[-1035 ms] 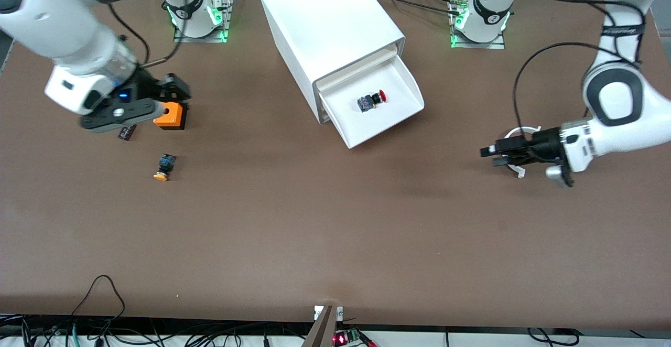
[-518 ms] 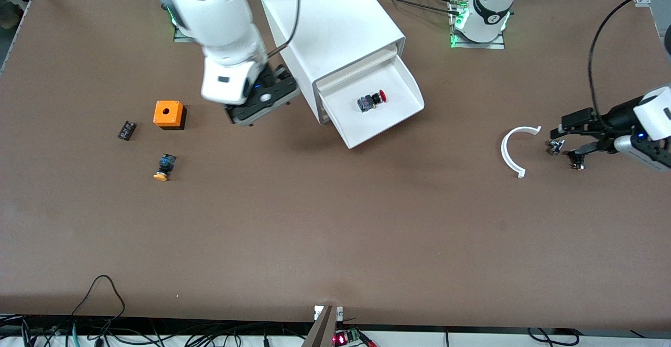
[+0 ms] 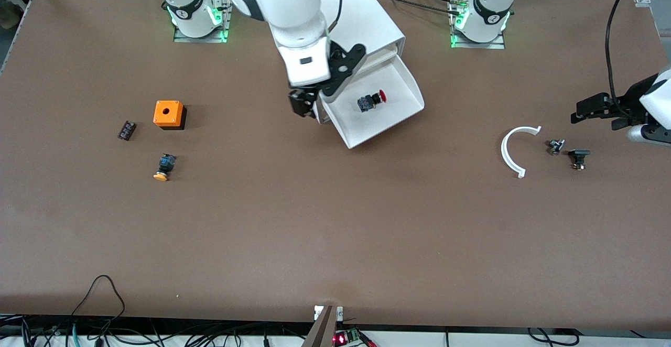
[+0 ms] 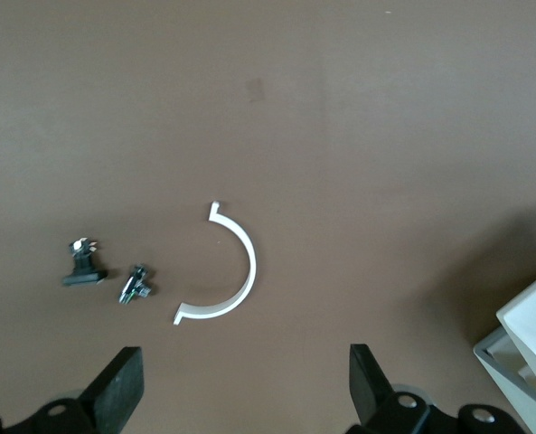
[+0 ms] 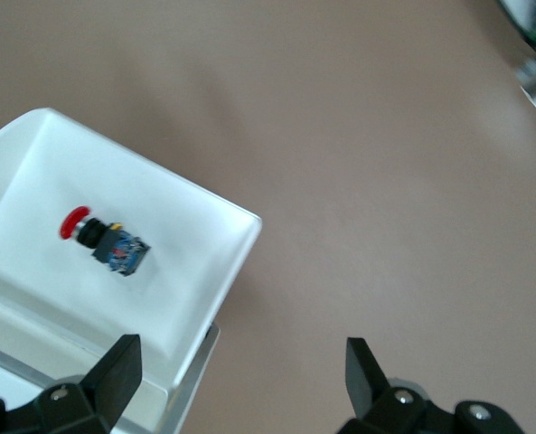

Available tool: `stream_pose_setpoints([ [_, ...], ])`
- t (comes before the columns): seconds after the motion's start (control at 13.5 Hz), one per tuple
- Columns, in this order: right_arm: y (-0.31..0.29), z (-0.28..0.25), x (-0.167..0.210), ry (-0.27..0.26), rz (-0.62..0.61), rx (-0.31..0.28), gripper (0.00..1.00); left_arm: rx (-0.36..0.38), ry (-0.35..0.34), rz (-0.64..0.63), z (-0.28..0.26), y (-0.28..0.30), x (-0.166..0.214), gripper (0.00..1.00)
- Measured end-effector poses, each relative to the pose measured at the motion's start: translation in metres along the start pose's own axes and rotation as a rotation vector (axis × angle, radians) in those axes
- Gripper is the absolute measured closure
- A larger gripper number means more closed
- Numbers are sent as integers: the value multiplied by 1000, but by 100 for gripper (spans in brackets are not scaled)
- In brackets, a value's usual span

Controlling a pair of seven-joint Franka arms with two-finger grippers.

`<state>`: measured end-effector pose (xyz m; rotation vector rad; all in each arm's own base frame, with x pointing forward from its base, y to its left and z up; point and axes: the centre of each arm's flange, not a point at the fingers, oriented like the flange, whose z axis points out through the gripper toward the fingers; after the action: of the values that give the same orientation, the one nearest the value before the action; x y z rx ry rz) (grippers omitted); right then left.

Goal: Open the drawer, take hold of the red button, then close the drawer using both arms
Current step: 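Lower the right gripper onto the red button and close it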

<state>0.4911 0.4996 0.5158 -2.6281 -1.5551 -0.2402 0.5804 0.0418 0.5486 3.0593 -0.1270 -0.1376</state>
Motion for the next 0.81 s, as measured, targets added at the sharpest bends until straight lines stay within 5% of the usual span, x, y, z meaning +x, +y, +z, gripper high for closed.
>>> stream_pose_setpoints([
  [0.44, -49, 59, 24, -23, -429, 66, 0, 35, 30, -73, -18, 29, 5, 0],
  [0.81, -78, 97, 35, -37, -588, 120, 0, 69, 87, -121, -43, 62, 8, 0],
])
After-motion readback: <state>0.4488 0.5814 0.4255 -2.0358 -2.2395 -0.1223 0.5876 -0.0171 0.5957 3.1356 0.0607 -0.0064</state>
